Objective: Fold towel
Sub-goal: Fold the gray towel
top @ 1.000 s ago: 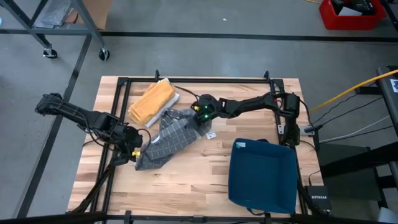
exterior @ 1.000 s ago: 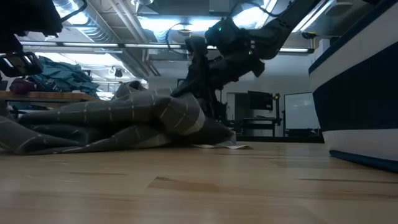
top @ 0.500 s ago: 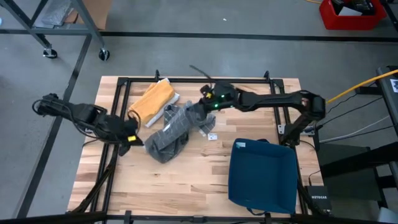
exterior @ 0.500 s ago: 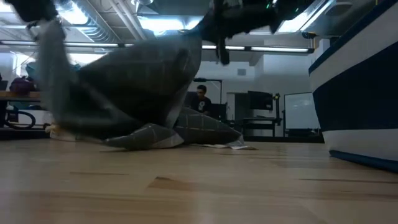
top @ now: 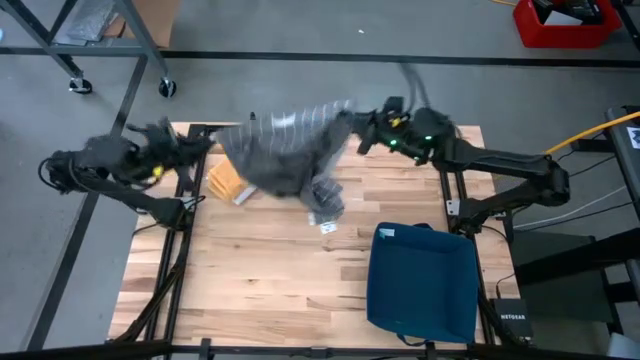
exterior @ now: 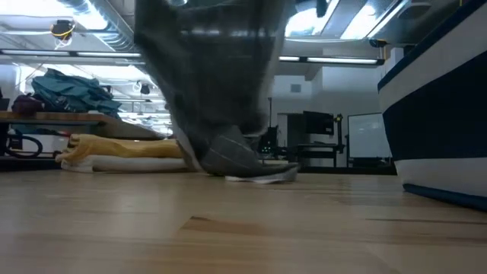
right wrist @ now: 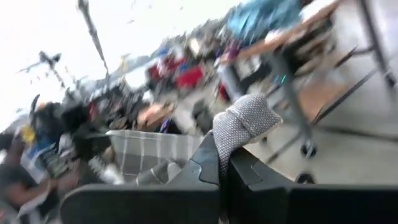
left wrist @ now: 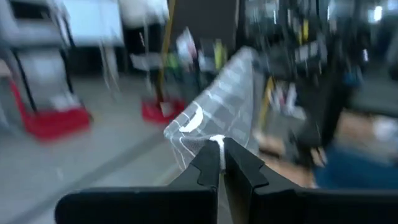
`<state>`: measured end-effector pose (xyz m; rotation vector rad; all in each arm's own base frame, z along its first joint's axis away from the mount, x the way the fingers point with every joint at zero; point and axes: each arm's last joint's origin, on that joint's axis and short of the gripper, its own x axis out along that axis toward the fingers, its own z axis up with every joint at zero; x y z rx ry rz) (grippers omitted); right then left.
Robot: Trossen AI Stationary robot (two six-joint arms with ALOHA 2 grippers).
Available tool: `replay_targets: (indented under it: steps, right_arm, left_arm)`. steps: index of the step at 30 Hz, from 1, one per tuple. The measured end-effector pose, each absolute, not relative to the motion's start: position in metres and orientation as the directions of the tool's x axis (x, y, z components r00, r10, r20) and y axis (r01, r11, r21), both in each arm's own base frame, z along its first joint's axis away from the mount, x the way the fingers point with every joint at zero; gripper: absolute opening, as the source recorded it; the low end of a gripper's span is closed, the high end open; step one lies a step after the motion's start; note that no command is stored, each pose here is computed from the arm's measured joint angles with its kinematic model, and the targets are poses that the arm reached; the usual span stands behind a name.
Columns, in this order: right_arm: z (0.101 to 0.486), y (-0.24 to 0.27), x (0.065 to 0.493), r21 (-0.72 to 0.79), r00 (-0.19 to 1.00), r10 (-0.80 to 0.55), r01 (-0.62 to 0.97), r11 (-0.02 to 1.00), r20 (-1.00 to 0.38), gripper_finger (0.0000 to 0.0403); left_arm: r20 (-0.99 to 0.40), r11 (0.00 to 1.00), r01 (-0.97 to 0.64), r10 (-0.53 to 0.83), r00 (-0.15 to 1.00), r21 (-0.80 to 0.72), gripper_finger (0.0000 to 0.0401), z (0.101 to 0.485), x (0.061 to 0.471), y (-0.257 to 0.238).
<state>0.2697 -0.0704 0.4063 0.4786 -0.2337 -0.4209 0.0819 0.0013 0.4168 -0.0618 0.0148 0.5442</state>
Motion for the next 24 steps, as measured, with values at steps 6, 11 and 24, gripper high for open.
replay_targets:
  steps: [6, 11, 24]
  right_arm:
    - [0.437, -0.068, 0.252, 0.489, 0.792, -0.488, 0.284, 0.825, 0.365, 0.0002]
    - [0.455, -0.07, 0.242, 0.467, 0.706, -0.488, 0.247, 0.849, 0.514, 0.0001]
    - [0.519, -0.088, 0.213, 0.433, 0.625, -0.548, 0.346, 0.833, 0.556, 0.0001]
  left_arm:
    - [0.279, 0.774, -0.632, 0.614, 0.739, -0.028, 0.0, 0.456, 0.086, 0.009]
    - [0.435, 0.679, -0.734, 0.668, 0.604, -0.026, 0.0, 0.476, 0.097, 0.015]
    - [0.661, 0.546, -0.836, 0.644, 0.385, -0.045, 0.0, 0.518, 0.137, 0.044]
